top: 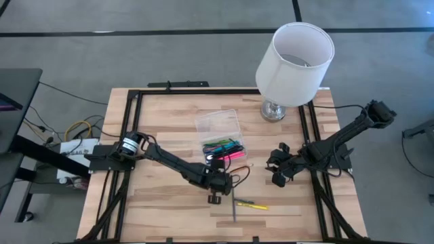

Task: Pick & place school supplies into a supply box
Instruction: Put the yellow pencil into the transparent supply box

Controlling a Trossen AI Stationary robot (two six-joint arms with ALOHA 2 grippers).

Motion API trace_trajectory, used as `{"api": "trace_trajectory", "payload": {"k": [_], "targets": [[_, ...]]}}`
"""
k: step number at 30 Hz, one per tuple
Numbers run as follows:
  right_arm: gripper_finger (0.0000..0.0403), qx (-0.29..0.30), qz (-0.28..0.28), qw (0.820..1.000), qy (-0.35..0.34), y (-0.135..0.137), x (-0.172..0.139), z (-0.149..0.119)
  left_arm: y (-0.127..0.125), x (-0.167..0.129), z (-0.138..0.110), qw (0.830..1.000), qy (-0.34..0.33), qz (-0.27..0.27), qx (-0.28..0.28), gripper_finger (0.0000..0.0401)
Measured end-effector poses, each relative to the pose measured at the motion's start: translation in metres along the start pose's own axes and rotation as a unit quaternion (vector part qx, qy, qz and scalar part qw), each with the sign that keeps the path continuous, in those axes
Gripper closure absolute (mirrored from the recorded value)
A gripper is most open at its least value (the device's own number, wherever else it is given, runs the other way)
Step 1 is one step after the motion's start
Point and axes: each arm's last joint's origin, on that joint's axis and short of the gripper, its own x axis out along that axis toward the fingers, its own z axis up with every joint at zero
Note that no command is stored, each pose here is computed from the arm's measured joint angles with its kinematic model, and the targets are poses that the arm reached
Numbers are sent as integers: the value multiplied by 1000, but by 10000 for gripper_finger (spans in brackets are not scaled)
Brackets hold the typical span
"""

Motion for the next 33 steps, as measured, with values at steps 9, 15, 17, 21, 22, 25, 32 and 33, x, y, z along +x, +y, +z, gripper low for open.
{"api": "trace_trajectory", "payload": {"k": [9, 15, 17, 21, 22, 25, 32, 33], "targets": [[278, -1, -1, 1000, -1, 0, 0, 0, 13, -3, 12, 995, -38, 79, -47, 338], [278, 0, -1, 1000, -1, 0, 0, 0, 41, 4, 14, 994, -29, 42, -100, 338], [278, 2, 0, 1000, -2, 0, 0, 0, 46, 5, 16, 993, -33, 43, -103, 338], [278, 14, 1, 1000, -1, 0, 0, 0, 48, 5, 18, 994, -39, 24, -100, 338], [278, 16, 1, 1000, -1, 0, 0, 0, 47, 5, 18, 994, -41, 16, -96, 337], [278, 17, 1, 1000, -1, 0, 0, 0, 47, 5, 20, 995, -50, 13, -88, 332], [278, 17, 0, 1000, -2, 0, 0, 0, 48, 5, 20, 995, -49, 5, -91, 286], [278, 17, 0, 1000, -2, 0, 0, 0, 48, 6, 20, 995, -49, 5, -91, 279]]}}
